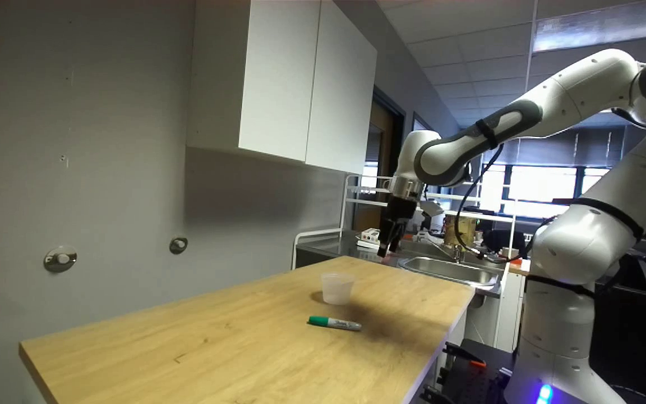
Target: Put the marker inside the bowl
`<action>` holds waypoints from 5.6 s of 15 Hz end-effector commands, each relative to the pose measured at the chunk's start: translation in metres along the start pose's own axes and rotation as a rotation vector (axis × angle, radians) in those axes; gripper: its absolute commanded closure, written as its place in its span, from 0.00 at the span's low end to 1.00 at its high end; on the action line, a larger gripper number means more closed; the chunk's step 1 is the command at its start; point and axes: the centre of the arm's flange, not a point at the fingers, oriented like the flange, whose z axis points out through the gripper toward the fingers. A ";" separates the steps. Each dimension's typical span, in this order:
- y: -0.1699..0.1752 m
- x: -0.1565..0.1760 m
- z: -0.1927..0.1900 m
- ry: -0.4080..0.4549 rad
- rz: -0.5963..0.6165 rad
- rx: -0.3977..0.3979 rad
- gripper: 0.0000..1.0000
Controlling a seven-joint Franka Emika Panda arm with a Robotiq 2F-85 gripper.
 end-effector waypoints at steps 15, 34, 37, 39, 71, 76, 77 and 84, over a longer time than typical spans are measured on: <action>-0.132 0.088 0.115 -0.169 -0.305 0.048 0.00; -0.121 0.128 0.196 -0.328 -0.282 0.015 0.79; -0.119 0.129 0.180 -0.312 -0.292 -0.013 0.96; -0.117 0.131 0.168 -0.295 -0.300 -0.036 0.91; 0.006 0.189 0.082 0.155 -0.156 0.020 0.91; 0.016 0.189 0.107 0.123 -0.159 0.036 0.91; 0.018 0.189 0.108 0.120 -0.160 0.036 0.92; 0.027 0.188 0.105 0.113 -0.159 0.024 0.17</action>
